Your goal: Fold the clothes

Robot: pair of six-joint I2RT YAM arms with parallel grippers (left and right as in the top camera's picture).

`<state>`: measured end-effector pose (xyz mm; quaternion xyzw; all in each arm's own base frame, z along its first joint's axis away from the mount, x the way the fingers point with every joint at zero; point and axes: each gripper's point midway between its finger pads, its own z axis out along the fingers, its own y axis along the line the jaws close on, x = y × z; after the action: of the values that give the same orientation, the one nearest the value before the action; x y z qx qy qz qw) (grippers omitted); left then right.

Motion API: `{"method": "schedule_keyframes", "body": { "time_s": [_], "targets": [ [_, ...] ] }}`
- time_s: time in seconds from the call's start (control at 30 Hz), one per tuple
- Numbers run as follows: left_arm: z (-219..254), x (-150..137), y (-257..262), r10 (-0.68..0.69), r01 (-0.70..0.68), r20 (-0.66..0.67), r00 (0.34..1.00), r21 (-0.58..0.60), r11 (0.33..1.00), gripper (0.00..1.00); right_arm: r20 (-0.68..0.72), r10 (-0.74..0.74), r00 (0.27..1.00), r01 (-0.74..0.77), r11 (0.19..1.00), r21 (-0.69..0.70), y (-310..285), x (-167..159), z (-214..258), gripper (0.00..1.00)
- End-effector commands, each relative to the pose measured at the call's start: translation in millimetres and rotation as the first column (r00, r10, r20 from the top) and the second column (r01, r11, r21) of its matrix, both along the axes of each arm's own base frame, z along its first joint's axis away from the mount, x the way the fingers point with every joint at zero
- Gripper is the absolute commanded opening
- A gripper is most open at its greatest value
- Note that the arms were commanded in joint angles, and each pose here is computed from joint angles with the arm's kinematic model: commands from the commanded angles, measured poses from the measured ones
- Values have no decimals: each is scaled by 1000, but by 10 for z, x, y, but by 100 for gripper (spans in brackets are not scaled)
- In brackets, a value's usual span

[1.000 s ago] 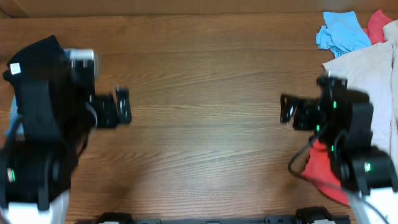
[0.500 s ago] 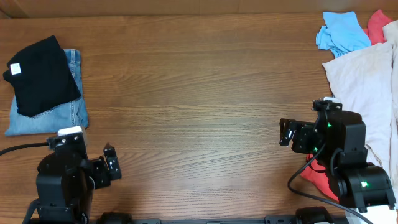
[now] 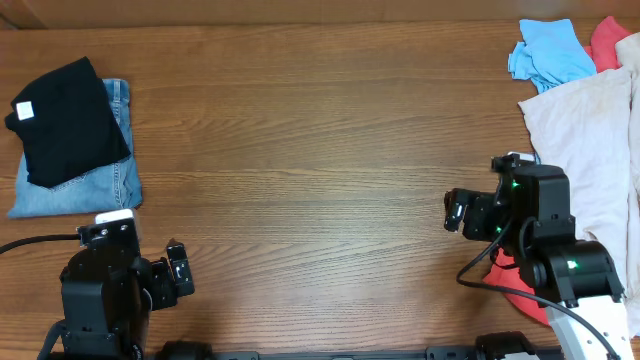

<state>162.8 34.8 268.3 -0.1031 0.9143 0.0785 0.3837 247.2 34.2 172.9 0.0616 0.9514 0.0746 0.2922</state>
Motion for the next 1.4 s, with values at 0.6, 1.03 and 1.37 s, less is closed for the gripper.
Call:
{"method": "schedule_keyframes", "body": {
  "time_s": [0.6,1.03,1.37],
  "targets": [
    [-1,-10,36,28,-28,6,1000,0,1000,100,648,-11,762,-52,996,78,39,-135,226,100],
    [-1,-10,36,28,-28,6,1000,0,1000,100,896,65,439,-79,996,-33,68,-60,376,100],
    [0,-9,36,28,-28,6,1000,0,1000,100,811,106,576,-99,993,-60,100,-45,-33,100]
  ]
}}
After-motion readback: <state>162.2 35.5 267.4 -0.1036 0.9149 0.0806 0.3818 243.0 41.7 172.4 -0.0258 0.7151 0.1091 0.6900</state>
